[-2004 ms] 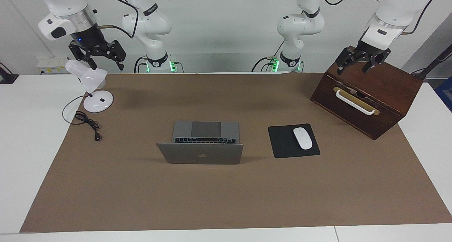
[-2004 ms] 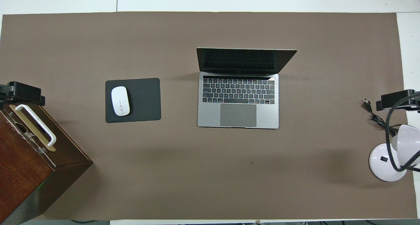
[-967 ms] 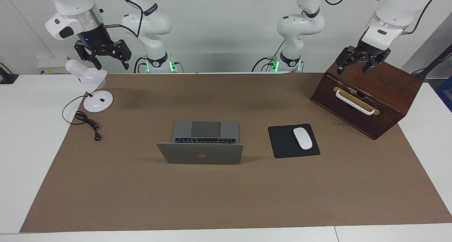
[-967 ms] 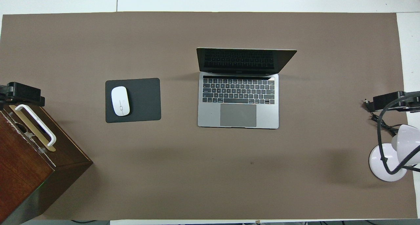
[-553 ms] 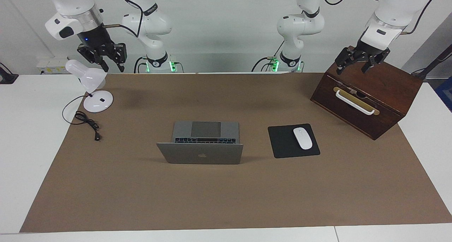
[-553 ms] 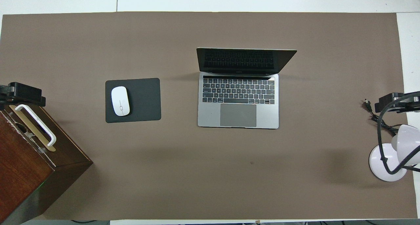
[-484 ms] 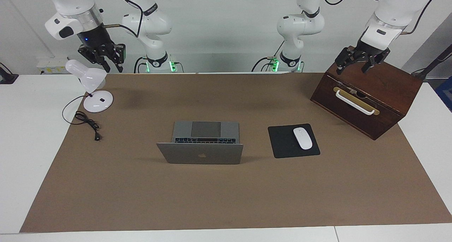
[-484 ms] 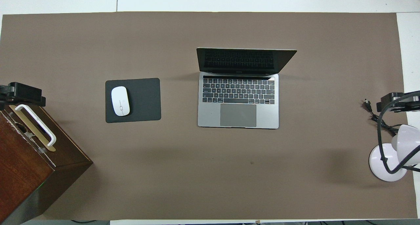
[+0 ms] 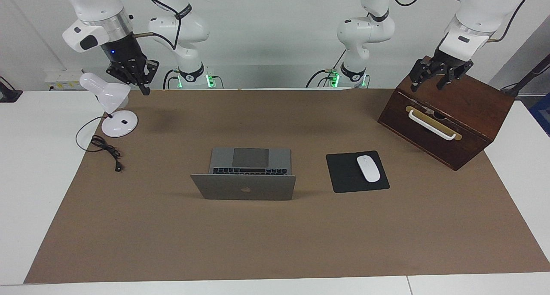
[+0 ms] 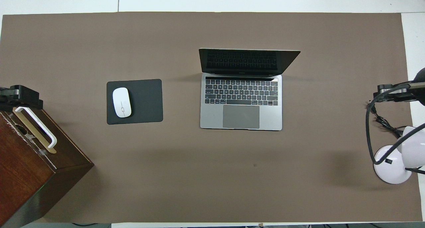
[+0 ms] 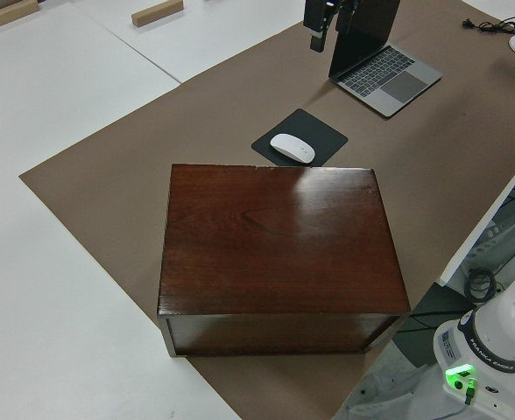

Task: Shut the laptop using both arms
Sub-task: 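Raise the right gripper toward the laptop screen while the left gripper advances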

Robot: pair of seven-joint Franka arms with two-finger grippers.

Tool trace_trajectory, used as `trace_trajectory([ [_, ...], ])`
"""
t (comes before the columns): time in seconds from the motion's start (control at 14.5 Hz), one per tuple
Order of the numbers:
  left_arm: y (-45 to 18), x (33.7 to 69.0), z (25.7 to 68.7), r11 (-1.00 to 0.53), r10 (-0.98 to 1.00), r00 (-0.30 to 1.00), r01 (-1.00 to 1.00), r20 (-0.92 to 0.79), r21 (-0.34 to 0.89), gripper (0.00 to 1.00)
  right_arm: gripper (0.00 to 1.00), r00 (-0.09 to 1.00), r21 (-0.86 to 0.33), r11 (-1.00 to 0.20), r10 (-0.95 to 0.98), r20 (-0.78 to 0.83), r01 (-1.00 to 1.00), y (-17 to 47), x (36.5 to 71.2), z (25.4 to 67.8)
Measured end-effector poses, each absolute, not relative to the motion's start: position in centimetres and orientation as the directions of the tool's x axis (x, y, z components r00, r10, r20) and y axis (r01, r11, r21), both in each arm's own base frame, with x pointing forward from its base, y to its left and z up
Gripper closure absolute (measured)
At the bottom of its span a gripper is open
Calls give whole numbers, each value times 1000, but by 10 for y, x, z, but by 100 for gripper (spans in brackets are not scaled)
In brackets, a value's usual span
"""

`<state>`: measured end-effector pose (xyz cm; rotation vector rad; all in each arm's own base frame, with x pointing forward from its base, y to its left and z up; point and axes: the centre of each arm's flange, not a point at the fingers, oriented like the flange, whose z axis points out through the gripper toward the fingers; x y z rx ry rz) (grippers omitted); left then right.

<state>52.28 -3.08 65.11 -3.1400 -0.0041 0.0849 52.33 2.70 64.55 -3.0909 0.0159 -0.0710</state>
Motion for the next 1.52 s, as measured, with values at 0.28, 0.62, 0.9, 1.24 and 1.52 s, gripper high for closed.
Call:
trace_trajectory([
  [0.28, -27, 523, 651, -1000, 10, 999, 10, -53, 0, 81, 99, 998, -53, -999, -14, 61, -10, 27, 547, 640],
  [0.62, -20, 525, 653, -1000, 26, 999, 26, -36, 12, 99, 99, 997, -58, -998, 2, 81, 7, 37, 599, 627],
  [0.9, -17, 533, 660, -996, 43, 999, 40, 31, 85, 99, 99, 995, -61, -998, 9, 103, 15, 44, 632, 607],
  [1.24, -20, 541, 654, -992, 50, 995, 40, 82, 116, 99, 99, 991, -66, -997, 20, 133, 29, 55, 667, 592],
  [1.52, -40, 543, 624, -982, 54, 988, 26, 143, 186, 99, 99, 986, -72, -996, 44, 162, 57, 83, 693, 561],
])
